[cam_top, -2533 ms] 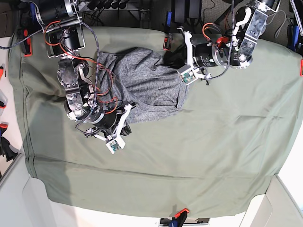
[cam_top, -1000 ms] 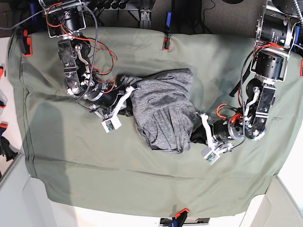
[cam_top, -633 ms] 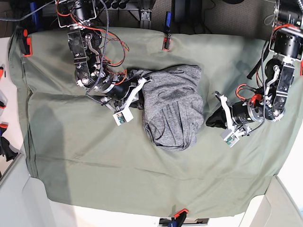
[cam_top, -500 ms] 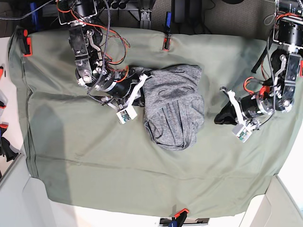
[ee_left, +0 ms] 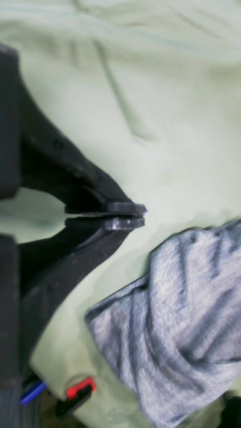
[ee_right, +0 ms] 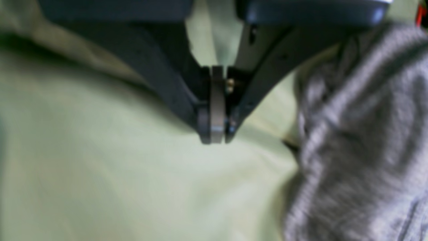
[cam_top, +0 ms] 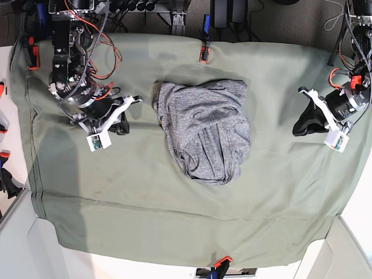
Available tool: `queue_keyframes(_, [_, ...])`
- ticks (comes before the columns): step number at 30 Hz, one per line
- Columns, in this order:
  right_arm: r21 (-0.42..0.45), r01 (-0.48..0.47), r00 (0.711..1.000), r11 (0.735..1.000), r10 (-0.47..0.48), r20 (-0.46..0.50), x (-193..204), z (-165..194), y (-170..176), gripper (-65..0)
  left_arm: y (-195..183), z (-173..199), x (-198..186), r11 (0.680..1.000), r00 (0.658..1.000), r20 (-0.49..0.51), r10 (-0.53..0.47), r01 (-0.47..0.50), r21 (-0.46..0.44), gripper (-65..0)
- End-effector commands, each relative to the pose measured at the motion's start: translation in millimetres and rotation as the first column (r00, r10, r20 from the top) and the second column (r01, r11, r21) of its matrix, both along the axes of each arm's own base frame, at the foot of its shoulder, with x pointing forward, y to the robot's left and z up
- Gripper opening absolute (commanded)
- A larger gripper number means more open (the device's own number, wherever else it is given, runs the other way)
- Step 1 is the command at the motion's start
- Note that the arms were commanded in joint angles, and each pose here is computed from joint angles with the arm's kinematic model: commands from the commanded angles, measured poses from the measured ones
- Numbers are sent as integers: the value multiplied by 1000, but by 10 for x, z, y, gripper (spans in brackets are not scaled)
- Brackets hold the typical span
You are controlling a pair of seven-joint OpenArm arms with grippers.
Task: Fold the T-shirt properly
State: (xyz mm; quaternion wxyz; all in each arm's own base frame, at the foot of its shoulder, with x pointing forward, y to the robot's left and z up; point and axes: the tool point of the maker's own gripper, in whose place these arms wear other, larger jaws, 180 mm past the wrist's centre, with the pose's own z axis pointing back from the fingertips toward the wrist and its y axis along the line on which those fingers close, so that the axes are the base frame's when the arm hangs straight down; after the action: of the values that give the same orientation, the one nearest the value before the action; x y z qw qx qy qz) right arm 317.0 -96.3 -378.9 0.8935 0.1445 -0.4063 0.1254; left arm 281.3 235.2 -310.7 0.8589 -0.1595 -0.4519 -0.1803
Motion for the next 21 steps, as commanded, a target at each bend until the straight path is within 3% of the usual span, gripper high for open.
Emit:
queue_keyframes(1, [19,13,999,1000,-14,49,46,149,-73,-650,29,152,2,1000,999,42,-4,5,-3,-650])
queue_keyframes(6, [17,49,999,999,-49,15,-260,111,-346,-650,16,61,-359,1000,1000,-25,3,-3,-4,-650])
queue_keyframes(12, [45,-10,998,999,13,-60,-762,36,-287,-650,-112,-220,-965,1000,983,-180,-17,16,-6,-650])
queue_keyframes(16, [89,-45,985,995,59,-162,-1218,-133,-234,-650,-115,-444,-1458,1000,948,-316,-21,23,3,-650])
queue_keyframes(21, [109,-68,956,992,96,-277,-1748,-317,-226,-650,-6,-673,-1995,994,893,-449,-14,62,93,-650])
